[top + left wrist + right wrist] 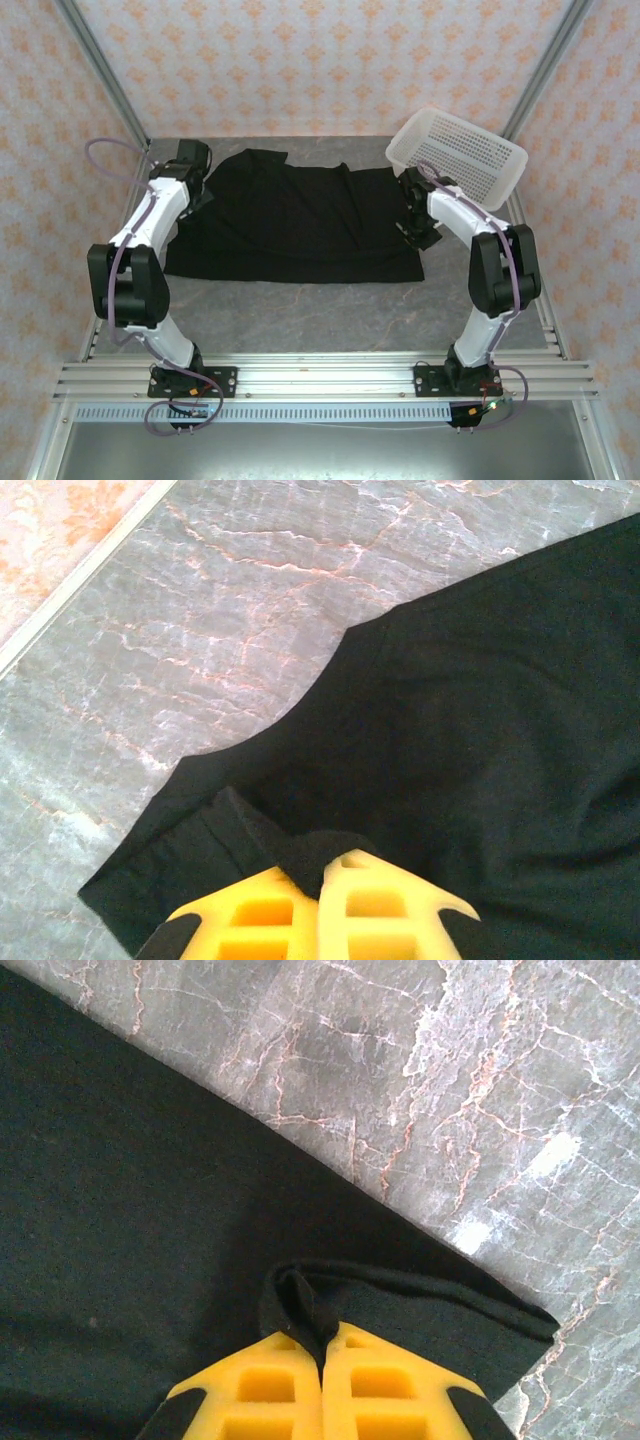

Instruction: Fold and stack the t-shirts

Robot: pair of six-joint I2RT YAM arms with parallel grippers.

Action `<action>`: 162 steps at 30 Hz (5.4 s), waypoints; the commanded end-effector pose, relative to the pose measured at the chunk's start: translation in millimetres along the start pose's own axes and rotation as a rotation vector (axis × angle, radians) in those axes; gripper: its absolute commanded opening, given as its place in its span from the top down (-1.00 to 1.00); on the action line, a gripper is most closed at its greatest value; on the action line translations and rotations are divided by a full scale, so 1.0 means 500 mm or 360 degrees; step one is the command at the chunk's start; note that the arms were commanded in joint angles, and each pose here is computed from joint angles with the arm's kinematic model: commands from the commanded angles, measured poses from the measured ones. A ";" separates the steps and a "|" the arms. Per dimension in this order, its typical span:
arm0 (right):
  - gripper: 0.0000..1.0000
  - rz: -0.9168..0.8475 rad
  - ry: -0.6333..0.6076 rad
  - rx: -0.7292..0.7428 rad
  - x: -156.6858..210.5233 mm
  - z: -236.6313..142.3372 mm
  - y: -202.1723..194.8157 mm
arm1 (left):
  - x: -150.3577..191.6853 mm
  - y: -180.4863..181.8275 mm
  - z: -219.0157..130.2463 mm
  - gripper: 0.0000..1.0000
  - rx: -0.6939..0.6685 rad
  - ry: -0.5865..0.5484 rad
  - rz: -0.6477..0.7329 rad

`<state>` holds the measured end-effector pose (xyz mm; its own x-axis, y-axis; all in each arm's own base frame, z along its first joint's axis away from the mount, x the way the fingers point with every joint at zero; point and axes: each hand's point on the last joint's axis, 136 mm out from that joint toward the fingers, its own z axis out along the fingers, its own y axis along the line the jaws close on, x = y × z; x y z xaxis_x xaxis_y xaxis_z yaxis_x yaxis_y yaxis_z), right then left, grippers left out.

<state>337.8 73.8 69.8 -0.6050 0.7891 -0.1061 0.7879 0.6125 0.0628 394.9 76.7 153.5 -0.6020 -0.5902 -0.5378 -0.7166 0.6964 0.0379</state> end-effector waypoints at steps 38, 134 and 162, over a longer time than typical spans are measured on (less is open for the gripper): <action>0.47 -0.0332 0.0089 -0.0072 0.074 0.044 -0.035 | 0.151 0.061 0.172 0.73 0.0039 0.0716 -0.0307; -0.21 -0.0756 0.0280 -0.0578 0.209 -0.020 0.106 | 0.210 0.033 0.065 1.00 0.0168 0.0615 -0.0411; -0.17 -0.0698 0.0273 -0.0487 0.202 -0.008 0.076 | 0.195 -0.146 0.061 1.00 0.0202 0.0501 0.0372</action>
<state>313.9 188.6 70.4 -0.9121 0.4090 -0.0265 0.3677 0.8452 0.3879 393.4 -21.8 62.8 -0.8208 -0.5313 -0.2099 -0.5392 0.8419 -0.0226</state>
